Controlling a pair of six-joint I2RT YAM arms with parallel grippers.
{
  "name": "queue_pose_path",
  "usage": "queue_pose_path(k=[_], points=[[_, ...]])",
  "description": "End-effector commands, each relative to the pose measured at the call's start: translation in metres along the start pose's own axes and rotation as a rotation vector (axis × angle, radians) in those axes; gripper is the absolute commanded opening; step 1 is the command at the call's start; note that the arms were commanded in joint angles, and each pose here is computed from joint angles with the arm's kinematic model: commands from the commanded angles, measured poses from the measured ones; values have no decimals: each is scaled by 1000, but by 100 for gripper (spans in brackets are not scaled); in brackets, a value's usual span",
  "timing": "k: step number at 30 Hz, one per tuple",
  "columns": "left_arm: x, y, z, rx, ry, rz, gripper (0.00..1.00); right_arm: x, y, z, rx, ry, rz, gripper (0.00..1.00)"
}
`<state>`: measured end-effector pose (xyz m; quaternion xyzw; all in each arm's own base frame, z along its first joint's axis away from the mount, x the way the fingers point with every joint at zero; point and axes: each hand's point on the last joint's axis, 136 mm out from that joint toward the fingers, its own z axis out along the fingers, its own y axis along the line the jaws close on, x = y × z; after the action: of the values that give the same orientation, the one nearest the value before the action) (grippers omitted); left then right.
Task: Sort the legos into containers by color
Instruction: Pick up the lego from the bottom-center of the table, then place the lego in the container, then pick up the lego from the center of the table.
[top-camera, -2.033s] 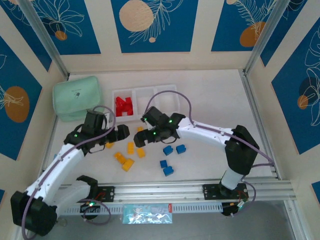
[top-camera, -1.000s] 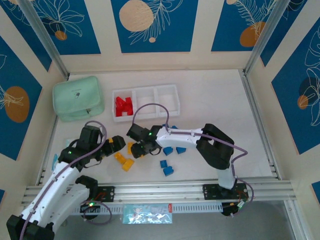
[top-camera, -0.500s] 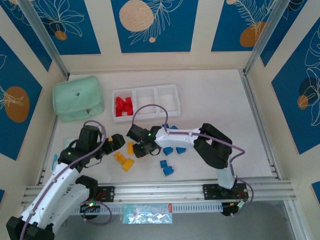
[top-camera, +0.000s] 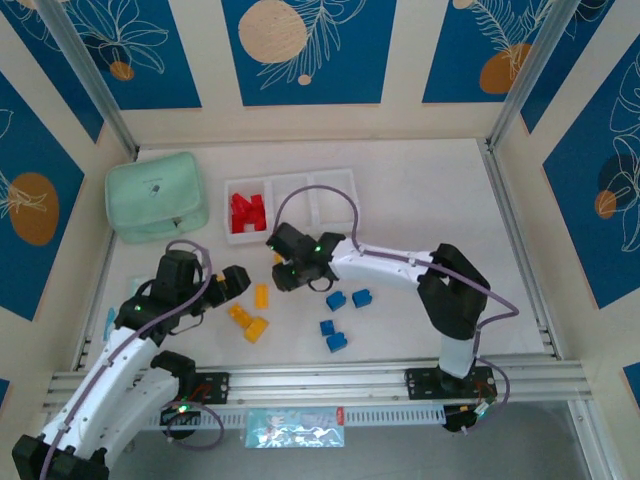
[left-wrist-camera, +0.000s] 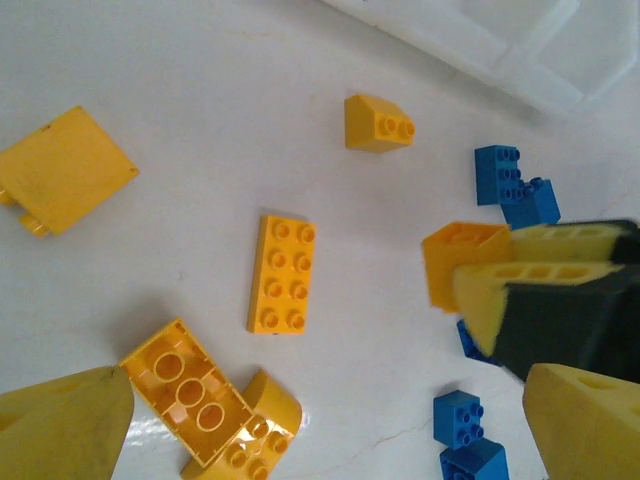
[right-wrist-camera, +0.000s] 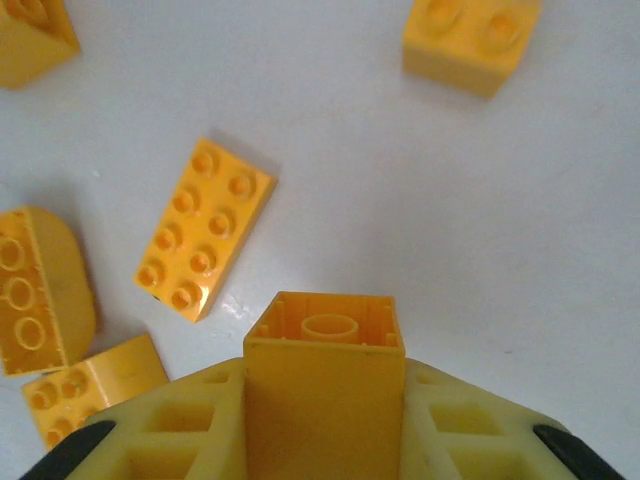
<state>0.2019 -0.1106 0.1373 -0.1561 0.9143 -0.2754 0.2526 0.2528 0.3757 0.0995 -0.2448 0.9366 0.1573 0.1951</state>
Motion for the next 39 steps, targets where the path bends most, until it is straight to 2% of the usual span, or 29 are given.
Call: queue_pose_path(k=[1,9,16,21,22,25,29,39], points=[[-20,-19,-4,52,-51,24,99,-39,-20,-16,24,-78,-9,29],[-45,-36,8,67,-85,35,99,-122,-69,-1,94,-191,28,29],[-53,-45,14,78,-84,39,99,-160,-98,32,182,-196,18,31],[-54,-47,15,90,-82,48,99,-172,-101,25,179,-213,6,56],[-54,-48,14,92,-83,50,99,-173,-100,20,178,-221,2,58],[-52,-48,10,92,-81,58,99,-171,-88,5,143,-234,-15,60],[-47,-43,4,83,-82,62,99,-148,-67,-3,98,-210,-34,61],[-17,-23,-5,58,-25,50,99,-70,-30,11,46,-71,20,72]])
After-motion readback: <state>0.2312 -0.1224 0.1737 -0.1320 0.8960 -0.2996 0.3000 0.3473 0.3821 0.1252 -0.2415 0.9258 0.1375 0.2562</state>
